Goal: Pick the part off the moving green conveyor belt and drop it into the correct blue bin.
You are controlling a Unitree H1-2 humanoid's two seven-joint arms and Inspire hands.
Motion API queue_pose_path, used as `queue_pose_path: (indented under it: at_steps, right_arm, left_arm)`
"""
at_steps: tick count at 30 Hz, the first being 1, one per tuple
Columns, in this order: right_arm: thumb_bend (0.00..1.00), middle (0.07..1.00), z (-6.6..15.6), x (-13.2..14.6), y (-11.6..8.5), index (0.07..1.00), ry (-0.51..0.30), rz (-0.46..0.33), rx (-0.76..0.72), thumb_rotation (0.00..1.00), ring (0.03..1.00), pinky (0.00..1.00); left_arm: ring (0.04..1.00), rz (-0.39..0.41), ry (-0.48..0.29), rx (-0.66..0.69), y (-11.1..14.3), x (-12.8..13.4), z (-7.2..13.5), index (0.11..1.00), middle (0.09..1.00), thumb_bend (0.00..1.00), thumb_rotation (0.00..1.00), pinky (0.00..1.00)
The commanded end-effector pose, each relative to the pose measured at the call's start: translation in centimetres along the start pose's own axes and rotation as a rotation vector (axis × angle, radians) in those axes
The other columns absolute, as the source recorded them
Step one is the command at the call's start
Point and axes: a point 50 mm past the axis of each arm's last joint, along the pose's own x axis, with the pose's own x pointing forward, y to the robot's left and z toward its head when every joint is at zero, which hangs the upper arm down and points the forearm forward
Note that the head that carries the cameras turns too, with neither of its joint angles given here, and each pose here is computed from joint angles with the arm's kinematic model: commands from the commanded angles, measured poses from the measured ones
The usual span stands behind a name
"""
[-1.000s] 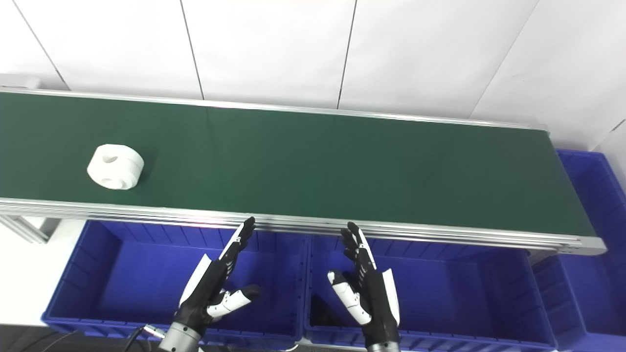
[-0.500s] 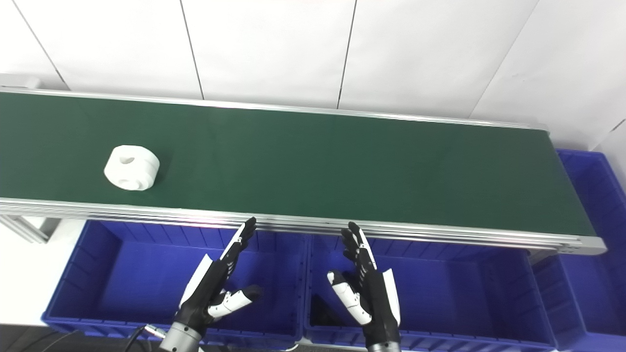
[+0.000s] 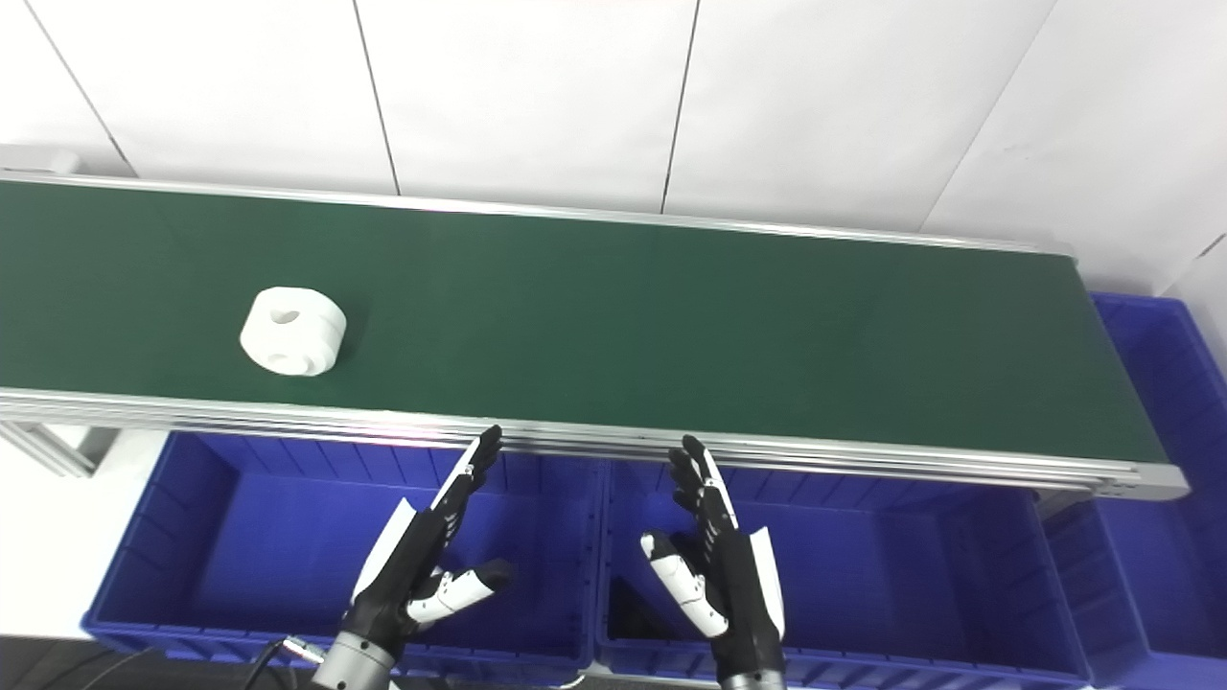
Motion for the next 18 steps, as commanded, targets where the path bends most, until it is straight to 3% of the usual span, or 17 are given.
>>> queue_pose_path:
  at_steps: [1, 16, 18]
  right_arm:
    - [0.70, 0.922, 0.9, 0.3, 0.0, 0.969, -0.086, 0.000, 0.004, 0.76, 0.920, 0.90]
    - [0.70, 0.920, 0.4, -0.1, -0.4, 0.970, -0.063, 0.001, 0.004, 0.76, 0.920, 0.90]
    - [0.69, 0.922, -0.1, -0.4, -0.8, 0.974, -0.047, 0.003, 0.010, 0.76, 0.926, 0.91]
  left_arm:
    - [1.000, 0.010, -0.072, 0.000, 0.0, 0.7, 1.1, 1.000, 1.000, 0.75, 0.81, 1.00]
    - [1.000, 0.005, -0.072, -0.007, -0.6, 0.6, 0.7, 1.000, 1.000, 0.76, 0.81, 1.00]
    - [1.000, 0.003, -0.073, -0.031, -1.0, 0.6, 0.3, 1.000, 1.000, 0.76, 0.77, 1.00]
